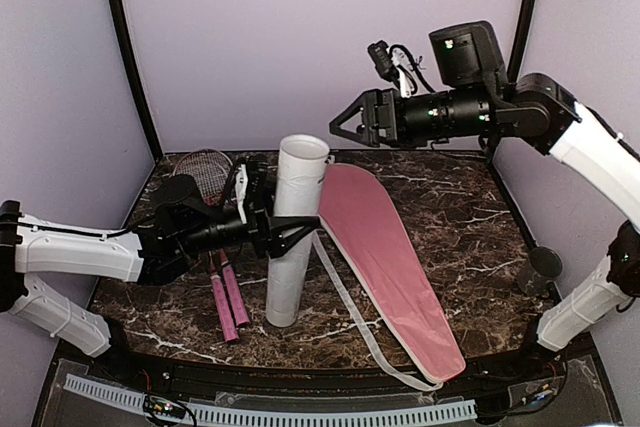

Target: Pack up the badminton gear

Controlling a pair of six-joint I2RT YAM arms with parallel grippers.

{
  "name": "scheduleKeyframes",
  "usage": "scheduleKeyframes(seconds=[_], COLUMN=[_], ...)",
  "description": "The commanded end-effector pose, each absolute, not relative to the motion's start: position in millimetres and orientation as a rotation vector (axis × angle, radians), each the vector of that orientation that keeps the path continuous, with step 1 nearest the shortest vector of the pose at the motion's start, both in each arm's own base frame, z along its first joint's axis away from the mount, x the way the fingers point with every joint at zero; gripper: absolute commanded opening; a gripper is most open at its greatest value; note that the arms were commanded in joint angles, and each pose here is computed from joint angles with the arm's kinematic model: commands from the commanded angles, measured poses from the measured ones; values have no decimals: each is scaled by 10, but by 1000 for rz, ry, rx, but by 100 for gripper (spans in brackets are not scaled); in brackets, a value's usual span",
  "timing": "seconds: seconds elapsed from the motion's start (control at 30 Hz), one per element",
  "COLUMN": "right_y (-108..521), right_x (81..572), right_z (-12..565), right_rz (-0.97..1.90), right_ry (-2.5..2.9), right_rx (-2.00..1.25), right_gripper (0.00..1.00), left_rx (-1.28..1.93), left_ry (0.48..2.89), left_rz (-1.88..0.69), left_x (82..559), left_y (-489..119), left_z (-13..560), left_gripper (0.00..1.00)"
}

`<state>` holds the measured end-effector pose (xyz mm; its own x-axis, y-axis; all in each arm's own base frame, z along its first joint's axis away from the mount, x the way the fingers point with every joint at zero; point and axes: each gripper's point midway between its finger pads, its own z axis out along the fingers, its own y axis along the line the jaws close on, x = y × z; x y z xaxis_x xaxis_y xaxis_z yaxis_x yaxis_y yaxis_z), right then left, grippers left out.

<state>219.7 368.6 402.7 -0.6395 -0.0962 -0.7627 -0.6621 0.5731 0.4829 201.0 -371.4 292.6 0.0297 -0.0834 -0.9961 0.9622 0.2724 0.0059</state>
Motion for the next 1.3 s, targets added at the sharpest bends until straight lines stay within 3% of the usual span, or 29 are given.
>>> scheduleKeyframes(seconds=[0.0,0.23,0.6,0.93,1.27], right_y=[3339,3013,2853,2911,2963], right_x=[2358,2566,2666,2641,2661], right_z=[4509,4228,3782,3625,3526], right_rz=[998,915,902,948,961], right_ry=[1900,1935,1951,1951,1963], right_rx=[-432,-295,-222,-237,-247], right_gripper=[72,73,73,74,74], left_rx=[837,717,382,-10,-125], left_ry=[1201,1321,1445,1291,1213], left_rz=[-928,-767,-239,87,174], left_x=[2174,2673,3130,3193,3022], left_y=[-3546,-3095,-1344,41,413], left_z=[3258,3461,3483,3522,3210], left_gripper=[59,58,59,59,59])
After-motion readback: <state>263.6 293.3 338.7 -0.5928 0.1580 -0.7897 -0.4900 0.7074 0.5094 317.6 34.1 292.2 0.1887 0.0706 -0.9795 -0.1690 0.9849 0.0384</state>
